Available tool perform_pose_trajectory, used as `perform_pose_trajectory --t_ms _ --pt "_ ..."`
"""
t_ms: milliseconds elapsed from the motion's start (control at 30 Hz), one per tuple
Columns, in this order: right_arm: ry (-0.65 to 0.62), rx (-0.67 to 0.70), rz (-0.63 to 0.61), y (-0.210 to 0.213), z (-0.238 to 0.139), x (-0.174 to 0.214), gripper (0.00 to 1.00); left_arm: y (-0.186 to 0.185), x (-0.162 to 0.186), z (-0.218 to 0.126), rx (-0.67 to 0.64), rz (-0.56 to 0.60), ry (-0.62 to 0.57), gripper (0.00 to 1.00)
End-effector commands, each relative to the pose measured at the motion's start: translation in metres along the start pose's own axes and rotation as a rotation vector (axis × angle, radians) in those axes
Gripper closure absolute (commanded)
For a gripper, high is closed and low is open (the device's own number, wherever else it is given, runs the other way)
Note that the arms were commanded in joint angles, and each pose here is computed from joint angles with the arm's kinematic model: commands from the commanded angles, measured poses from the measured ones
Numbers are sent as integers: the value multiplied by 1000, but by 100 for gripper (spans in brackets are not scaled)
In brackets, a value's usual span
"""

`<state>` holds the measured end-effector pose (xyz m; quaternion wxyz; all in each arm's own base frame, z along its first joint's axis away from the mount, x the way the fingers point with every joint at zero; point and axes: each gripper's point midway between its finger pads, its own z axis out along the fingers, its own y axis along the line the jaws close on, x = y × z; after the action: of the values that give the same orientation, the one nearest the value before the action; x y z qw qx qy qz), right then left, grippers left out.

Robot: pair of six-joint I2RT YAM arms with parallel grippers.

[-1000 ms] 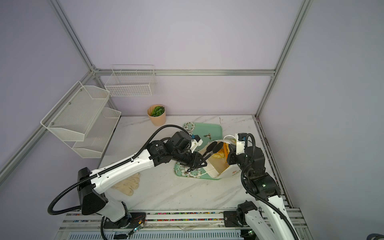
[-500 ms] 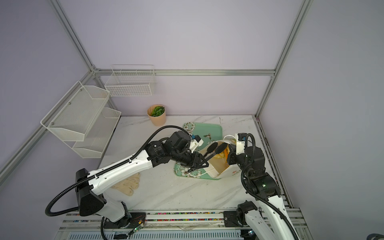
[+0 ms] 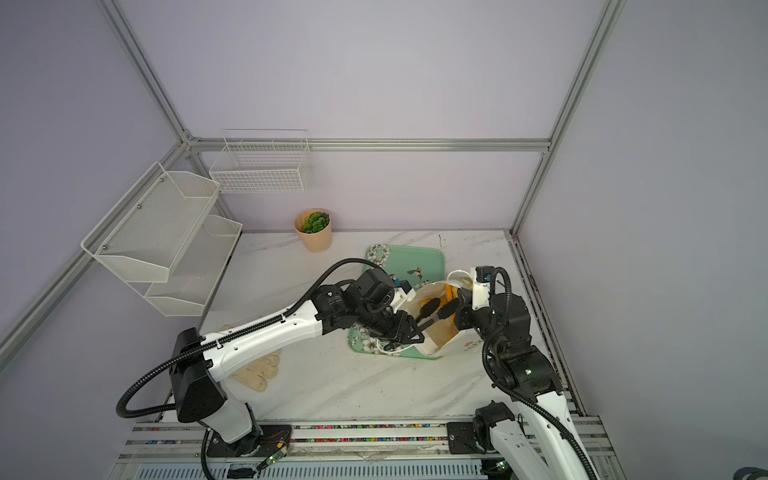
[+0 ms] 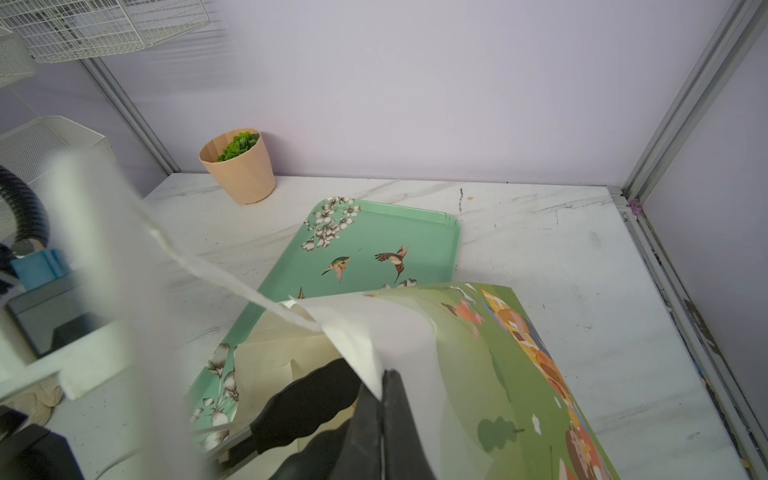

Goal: Take the fake bread out of the paper bag

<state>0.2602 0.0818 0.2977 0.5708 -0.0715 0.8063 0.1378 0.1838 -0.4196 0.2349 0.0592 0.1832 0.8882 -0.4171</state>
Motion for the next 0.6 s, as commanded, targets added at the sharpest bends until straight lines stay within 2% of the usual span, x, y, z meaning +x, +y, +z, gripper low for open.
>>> perform_pose_trajectory --t_ms 0,300,567 --pt "-72 -36 -18 7 -7 -17 100 -50 -19 -23 123 75 -70 54" --pt "-74 -37 -18 8 -8 -18 100 -56 -18 -29 125 88 -85 54" --pt "-80 -42 -18 9 -10 -19 100 -55 -27 -16 112 95 -78 54"
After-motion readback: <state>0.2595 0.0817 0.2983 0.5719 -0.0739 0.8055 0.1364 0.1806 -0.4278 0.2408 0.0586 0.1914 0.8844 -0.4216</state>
